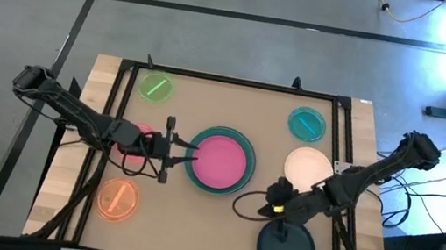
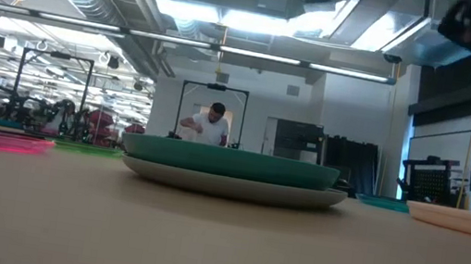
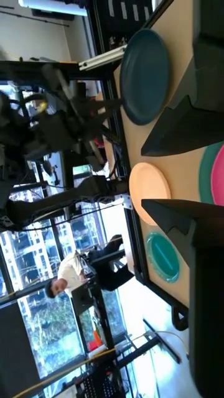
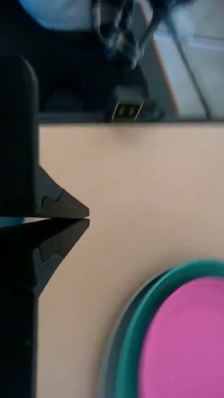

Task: Stack plastic plates
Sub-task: Stack the black plate on top of the pink plate

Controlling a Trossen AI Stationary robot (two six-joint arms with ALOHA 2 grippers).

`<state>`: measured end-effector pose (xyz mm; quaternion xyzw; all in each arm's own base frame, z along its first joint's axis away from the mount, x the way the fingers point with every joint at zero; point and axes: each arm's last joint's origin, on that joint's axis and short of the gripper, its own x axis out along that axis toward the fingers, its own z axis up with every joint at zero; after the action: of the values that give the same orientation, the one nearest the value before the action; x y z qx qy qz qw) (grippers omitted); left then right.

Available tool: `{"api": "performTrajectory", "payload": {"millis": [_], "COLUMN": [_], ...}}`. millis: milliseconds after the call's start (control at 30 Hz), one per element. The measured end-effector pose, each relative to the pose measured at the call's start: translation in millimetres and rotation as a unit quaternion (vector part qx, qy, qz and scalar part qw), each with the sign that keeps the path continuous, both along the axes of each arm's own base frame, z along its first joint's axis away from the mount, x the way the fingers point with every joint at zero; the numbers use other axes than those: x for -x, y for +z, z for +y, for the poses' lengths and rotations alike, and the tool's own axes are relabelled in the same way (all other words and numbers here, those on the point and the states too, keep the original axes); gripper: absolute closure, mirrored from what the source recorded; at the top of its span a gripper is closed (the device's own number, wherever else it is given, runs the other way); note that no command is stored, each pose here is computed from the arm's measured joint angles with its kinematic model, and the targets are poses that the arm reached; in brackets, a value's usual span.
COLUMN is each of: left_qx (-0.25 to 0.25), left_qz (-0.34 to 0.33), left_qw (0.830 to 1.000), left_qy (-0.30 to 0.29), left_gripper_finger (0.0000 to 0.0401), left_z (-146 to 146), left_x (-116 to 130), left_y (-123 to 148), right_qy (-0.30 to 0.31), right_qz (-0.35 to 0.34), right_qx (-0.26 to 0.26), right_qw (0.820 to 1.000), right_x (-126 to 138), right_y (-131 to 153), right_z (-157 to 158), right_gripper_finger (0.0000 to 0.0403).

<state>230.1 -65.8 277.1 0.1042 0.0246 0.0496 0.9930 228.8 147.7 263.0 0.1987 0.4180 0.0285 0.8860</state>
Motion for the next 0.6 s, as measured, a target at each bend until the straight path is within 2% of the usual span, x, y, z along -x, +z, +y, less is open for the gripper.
{"api": "performTrajectory", "payload": {"millis": [167,300,467,600], "left_qx": [0.000,-0.001,-0.007,-0.008], "left_qz": [0.000,0.001,0.018,0.024], "left_qw": [1.000,1.000,1.000,1.000], "left_qy": [0.001,0.007,0.007,0.007], "left_gripper_finger": [0.0287,0.0287,0.0287,0.0287], "left_z": [0,3,3,3], "left_x": [0,-1,-1,-1], "left_y": [0,0,-4,-5], "right_qy": [-0.026,-0.067,-0.108,-0.072], "right_qz": [0.068,0.144,0.212,0.235], "right_qx": [0.008,0.018,0.035,0.041], "right_qw": [0.997,0.987,0.971,0.969], "right_x": [5,14,26,29], "right_y": [-14,-23,-28,-29], "right_z": [0,-5,-13,-13], "right_gripper_finger": [0.0400,0.0393,0.0331,0.0267]}}
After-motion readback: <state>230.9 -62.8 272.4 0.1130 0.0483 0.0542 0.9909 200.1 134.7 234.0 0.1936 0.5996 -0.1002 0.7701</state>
